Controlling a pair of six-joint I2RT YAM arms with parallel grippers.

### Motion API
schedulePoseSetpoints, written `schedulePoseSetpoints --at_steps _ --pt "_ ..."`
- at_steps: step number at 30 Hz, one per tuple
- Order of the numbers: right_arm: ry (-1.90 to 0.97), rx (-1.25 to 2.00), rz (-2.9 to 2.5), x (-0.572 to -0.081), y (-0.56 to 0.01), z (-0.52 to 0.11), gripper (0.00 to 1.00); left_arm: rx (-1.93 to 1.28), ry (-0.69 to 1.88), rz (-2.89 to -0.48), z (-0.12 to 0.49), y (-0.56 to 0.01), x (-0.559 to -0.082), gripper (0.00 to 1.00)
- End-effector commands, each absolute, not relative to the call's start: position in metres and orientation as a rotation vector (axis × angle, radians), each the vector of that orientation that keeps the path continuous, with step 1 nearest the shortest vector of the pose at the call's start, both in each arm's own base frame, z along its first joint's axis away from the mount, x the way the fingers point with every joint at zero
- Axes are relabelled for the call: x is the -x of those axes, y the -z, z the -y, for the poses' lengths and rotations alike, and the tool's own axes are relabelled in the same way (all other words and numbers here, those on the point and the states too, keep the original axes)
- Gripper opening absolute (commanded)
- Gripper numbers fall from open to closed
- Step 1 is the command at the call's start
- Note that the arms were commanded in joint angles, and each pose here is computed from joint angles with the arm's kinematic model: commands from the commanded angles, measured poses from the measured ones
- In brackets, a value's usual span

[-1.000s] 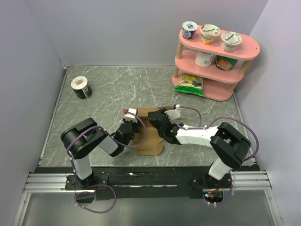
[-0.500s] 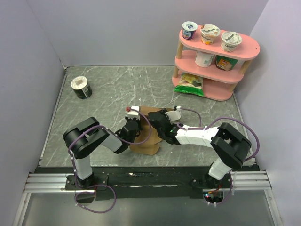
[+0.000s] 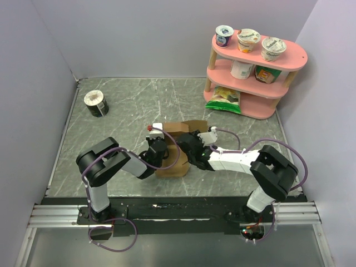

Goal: Fold the paper box

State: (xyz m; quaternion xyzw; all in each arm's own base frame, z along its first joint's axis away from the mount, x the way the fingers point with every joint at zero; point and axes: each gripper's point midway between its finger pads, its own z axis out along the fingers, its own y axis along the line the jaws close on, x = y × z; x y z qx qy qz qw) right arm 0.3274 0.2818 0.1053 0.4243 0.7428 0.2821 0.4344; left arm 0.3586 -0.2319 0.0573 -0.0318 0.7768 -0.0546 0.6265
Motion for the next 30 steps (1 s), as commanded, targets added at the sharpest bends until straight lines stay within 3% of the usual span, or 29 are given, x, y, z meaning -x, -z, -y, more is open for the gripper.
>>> schedulePoseSetpoints --at_steps 1,2,5,9,10,13,14,16,23,25,30 --pt "-0.581 -1.046 -1.867 -0.318 -0.094 -0.262 0.21 0.107 -0.033 -1.828 0.202 -0.035 -0.357 0.08" --pt "-0.586 -1.042 -1.867 -0.318 -0.095 -0.262 0.22 0.053 -0.002 -1.828 0.209 -0.036 -0.356 0.10" --pt "-0.593 -0.988 -1.872 -0.319 -0.104 -0.264 0.36 -0.006 0.028 -1.837 0.216 -0.037 -0.353 0.10" --pt "-0.598 -0.949 -1.869 -0.315 -0.117 -0.258 0.68 -0.111 0.052 -1.842 0.224 -0.037 -0.350 0.11" --pt "-0.587 -0.944 -1.878 -0.311 -0.117 -0.254 0.71 -0.132 0.052 -1.842 0.224 -0.037 -0.348 0.11" --pt "-0.582 -0.879 -1.884 -0.301 -0.130 -0.241 0.76 -0.190 0.073 -1.815 0.224 -0.045 -0.343 0.17" --pt "-0.596 -0.871 -1.870 -0.297 -0.141 -0.235 0.77 -0.211 0.071 -1.807 0.224 -0.048 -0.343 0.26" --pt "-0.580 -0.860 -1.874 -0.289 -0.139 -0.224 0.80 -0.230 0.088 -1.807 0.227 -0.052 -0.342 0.33" --pt "-0.594 -0.712 -1.857 -0.275 -0.167 -0.201 0.85 -0.277 0.164 -1.832 0.235 -0.057 -0.333 0.72" --pt "-0.586 -0.685 -1.872 -0.276 -0.168 -0.195 0.90 -0.279 0.178 -1.834 0.234 -0.063 -0.329 0.78" --pt "-0.735 -0.463 -1.865 -0.291 -0.171 -0.183 0.90 -0.279 0.257 -1.863 0.232 -0.072 -0.322 0.94"
